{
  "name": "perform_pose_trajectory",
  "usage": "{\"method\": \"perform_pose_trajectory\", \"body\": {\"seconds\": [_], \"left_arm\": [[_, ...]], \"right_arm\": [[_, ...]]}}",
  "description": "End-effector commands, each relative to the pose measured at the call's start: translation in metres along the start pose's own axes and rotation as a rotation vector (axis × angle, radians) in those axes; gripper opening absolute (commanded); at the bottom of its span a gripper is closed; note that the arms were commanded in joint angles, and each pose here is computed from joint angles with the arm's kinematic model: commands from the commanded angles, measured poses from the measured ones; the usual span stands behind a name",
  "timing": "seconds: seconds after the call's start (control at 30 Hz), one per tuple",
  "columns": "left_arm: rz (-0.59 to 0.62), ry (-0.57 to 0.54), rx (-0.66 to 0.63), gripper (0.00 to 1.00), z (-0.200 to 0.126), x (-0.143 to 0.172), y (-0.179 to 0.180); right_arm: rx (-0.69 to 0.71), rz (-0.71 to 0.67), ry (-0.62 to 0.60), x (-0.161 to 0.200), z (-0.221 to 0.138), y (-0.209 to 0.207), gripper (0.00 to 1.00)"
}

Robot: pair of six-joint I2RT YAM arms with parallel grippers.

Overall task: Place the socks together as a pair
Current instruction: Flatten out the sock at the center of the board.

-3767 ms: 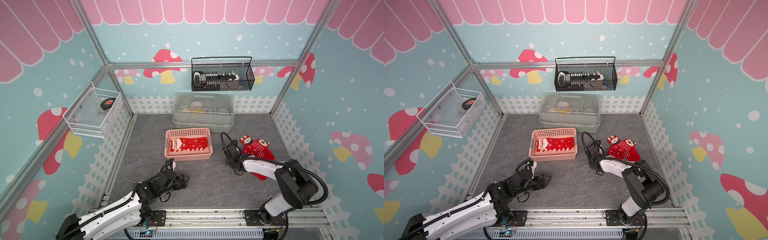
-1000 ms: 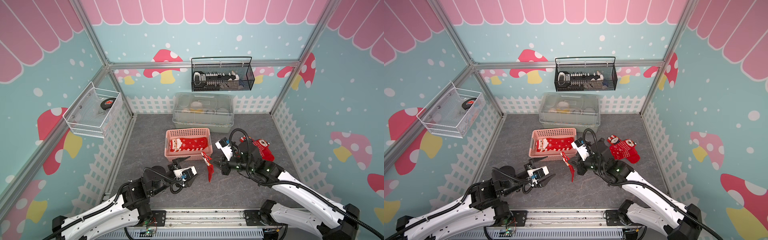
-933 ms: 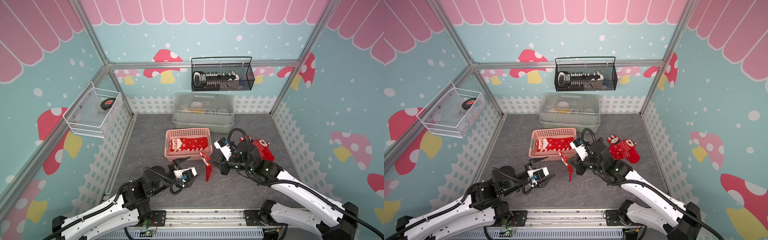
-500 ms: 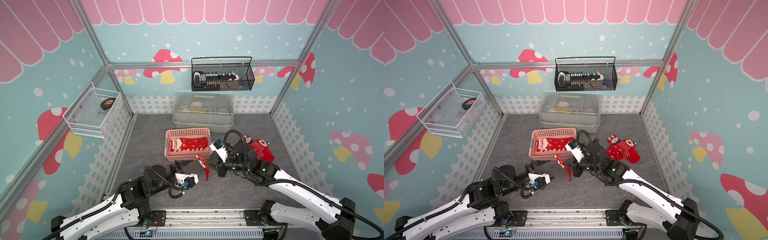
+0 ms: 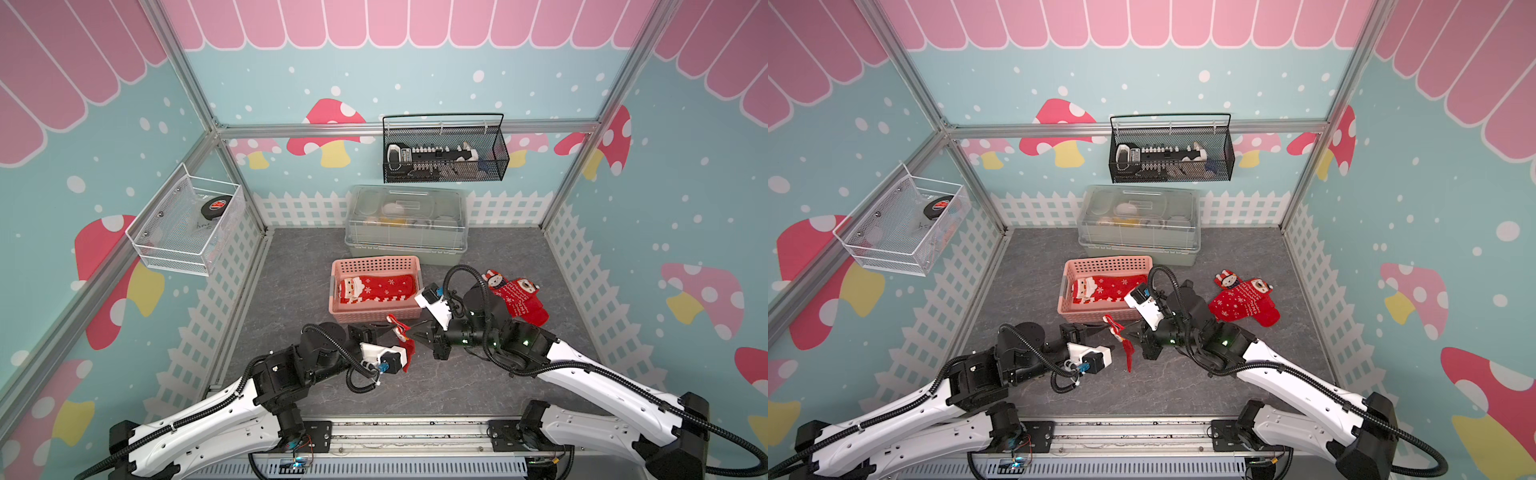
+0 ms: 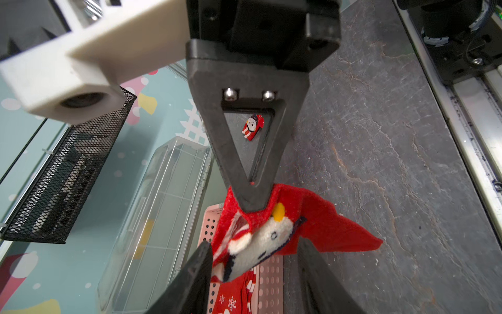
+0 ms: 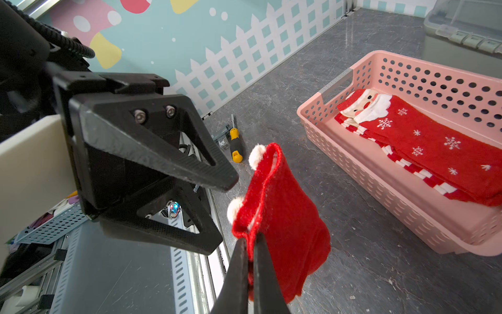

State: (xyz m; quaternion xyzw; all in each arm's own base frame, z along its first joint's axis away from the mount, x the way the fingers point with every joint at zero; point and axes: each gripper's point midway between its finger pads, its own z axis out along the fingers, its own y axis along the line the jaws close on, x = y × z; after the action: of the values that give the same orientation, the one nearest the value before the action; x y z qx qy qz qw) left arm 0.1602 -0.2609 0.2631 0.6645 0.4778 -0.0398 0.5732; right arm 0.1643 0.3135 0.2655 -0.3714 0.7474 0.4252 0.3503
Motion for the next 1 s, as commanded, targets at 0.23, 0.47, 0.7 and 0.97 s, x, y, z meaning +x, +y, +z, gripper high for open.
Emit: {"method": "perform_pose_trajectory", "body": {"seconds": [0.23,0.47,0.7,0.97], "left_arm": [[0.074,0.016,-0.008,0.38,0.002,0.0,0.004],[0.082,0.056,-0.005,0.28,0.004,0.011,-0.001],[0.092,0.098,0.004,0.37,0.001,0.021,-0.007],[0.085,0.119,0.014,0.34,0.004,0.027,-0.01]], "right_arm": [[-0.033,-0.002,0.001,-0.002,0.011,0.008,0.0],[-0.048,-0.007,0.001,-0.005,0.017,0.012,0.0],[-0.02,-0.006,0.006,-0.003,0.018,0.006,0.0],[-0.025,0.0,-0.006,-0.005,0.017,0.01,0.0]]}}
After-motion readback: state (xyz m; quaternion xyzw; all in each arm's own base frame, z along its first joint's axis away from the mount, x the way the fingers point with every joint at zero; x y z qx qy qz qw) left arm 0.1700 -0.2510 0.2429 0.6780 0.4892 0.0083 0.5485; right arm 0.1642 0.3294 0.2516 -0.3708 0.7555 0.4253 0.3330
